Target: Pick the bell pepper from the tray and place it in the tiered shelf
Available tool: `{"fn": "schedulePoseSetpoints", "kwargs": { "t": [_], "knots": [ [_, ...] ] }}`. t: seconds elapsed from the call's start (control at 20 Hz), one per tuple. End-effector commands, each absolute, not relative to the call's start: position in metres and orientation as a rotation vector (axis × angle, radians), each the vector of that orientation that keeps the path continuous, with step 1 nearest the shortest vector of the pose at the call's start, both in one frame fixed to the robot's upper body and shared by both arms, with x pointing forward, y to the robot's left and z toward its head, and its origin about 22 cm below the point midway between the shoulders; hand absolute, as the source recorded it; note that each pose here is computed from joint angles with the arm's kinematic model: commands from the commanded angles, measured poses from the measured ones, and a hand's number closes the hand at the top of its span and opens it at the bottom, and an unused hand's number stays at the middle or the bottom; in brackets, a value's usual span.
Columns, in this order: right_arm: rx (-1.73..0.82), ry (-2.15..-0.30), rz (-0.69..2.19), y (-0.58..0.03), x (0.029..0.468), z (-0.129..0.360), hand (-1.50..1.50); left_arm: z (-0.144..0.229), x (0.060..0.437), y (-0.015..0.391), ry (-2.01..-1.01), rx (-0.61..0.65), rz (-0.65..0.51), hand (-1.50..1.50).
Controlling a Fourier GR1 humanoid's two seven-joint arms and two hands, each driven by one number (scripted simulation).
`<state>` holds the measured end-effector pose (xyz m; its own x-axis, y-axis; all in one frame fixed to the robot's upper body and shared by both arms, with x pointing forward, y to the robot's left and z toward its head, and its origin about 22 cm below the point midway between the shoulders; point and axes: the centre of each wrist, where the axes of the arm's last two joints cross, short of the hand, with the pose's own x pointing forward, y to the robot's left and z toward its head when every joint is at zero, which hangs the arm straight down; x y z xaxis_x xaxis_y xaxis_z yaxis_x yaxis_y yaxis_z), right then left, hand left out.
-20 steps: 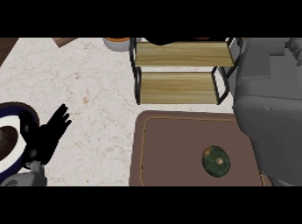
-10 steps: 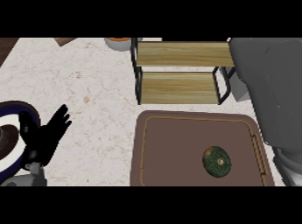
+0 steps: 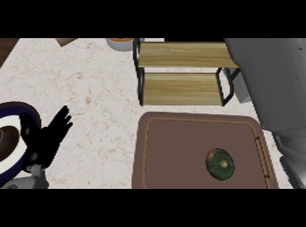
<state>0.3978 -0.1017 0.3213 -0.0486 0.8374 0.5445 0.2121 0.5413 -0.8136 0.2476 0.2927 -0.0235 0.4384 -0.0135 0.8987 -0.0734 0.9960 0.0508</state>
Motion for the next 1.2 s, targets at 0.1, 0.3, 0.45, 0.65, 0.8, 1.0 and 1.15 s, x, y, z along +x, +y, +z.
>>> {"fn": "schedulePoseSetpoints", "kwargs": {
  "t": [0.1, 0.3, 0.45, 0.65, 0.8, 1.0, 1.15],
  "knots": [
    [-0.914, -1.613, 0.638, -0.090, 0.413, 0.318, 1.50, -0.025, 0.257, 0.302, -1.098, 0.088, 0.044, 0.00],
    [-0.889, -1.632, 0.644, -0.102, 0.423, 0.304, 1.50, -0.033, 0.248, 0.283, -1.119, 0.082, 0.023, 0.00],
    [-0.886, -1.653, 0.667, -0.093, 0.406, 0.316, 1.50, -0.030, 0.255, 0.307, -1.117, 0.101, 0.059, 0.00],
    [-0.951, -1.599, 0.751, -0.095, 0.426, 0.301, 1.50, -0.030, 0.263, 0.296, -1.104, 0.081, 0.045, 0.00],
    [-0.848, -1.614, 0.574, -0.097, 0.421, 0.310, 1.50, -0.025, 0.261, 0.300, -1.103, 0.086, 0.044, 0.00],
    [-0.787, -1.663, 0.362, -0.129, 0.427, 0.313, -1.50, -0.027, 0.254, 0.293, -1.103, 0.099, 0.026, 0.00],
    [-0.698, -1.692, 0.274, -0.133, 0.424, 0.319, -1.50, -0.042, 0.240, 0.295, -1.104, 0.081, 0.041, 0.00]
  ]
}}
